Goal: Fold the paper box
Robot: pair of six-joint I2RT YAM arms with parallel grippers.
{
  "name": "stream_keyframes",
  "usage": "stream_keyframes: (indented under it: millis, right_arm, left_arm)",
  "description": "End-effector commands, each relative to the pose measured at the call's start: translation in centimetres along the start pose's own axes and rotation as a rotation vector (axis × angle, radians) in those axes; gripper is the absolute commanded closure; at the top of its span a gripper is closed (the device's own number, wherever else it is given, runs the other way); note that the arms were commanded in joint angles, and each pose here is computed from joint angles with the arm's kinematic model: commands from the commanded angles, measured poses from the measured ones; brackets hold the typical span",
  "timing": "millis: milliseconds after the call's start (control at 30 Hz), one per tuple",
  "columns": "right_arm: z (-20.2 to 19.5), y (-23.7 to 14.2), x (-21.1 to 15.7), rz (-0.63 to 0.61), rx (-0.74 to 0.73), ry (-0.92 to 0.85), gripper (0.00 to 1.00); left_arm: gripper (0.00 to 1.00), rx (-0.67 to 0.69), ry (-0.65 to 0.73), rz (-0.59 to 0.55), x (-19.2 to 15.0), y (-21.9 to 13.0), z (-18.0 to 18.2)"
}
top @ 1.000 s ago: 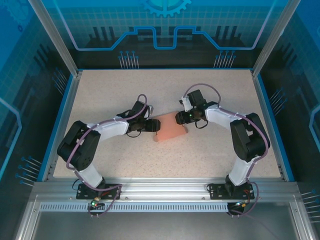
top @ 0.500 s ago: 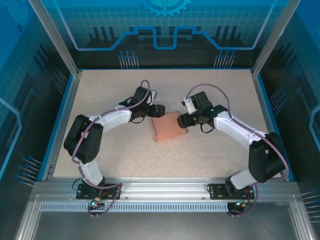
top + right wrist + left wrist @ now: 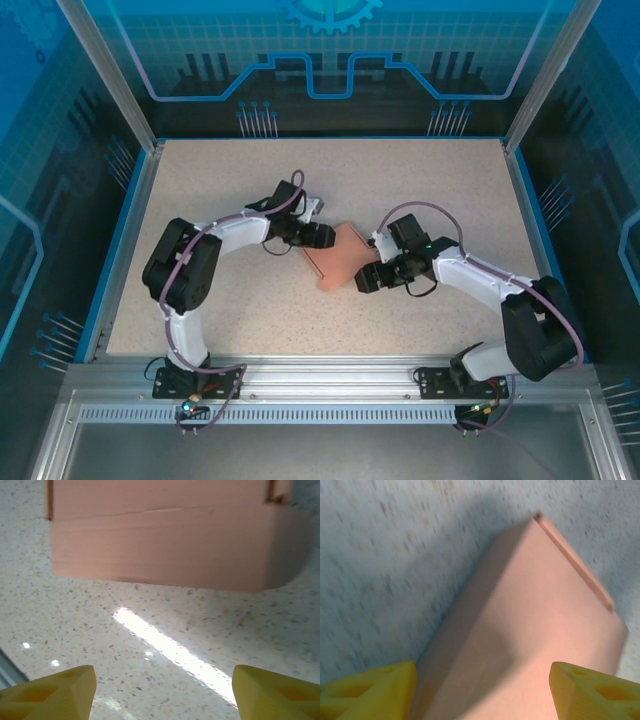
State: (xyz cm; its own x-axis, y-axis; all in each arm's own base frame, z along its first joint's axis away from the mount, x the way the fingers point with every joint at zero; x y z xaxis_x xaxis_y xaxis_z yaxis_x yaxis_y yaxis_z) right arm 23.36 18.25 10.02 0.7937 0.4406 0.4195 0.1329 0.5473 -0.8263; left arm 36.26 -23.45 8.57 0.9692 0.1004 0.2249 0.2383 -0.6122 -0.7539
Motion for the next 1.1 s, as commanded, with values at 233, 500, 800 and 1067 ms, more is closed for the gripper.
stream_keyframes:
  millis: [233, 500, 800, 1067]
  right_arm:
    - [-1.9, 0.9, 1.0, -0.105, 0.129, 0.177, 0.28]
    - [-3.2, 1.0, 2.2, -0.161, 0.158, 0.218, 0.29]
    - [-4.8, 1.9, 3.6, -0.201, 0.23, 0.254, 0.4]
    - [-5.2, 3.0, 4.2, -0.211, 0.264, 0.264, 0.51]
  left_arm:
    - [0.3, -0.123, -0.024, 0.069, -4.4, -1.5, -1.4]
    - [0.3, -0.011, -0.029, -0.016, -2.1, -1.4, -0.5]
    - [0.36, -0.001, -0.048, -0.019, -1.7, -0.8, -0.2]
    - [0.45, -0.005, -0.062, -0.005, -2.0, -0.3, 0.1]
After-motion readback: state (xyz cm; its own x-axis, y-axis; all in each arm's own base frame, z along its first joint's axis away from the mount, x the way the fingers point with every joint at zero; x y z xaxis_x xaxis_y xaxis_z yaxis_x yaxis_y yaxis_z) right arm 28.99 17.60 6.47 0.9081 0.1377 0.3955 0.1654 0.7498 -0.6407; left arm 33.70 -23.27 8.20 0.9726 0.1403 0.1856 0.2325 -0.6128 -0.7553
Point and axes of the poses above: each hand's point on the last joint's axis, 136 mm out from that joint toward the fingers, its own y axis out along the fingers, its own z axis along the line the jaws close on, x = y × z, the point moved 4 cm from there along -y, back along the fingers, and after that the axes turned 14 degrees about -y, right-handed, at the moved point
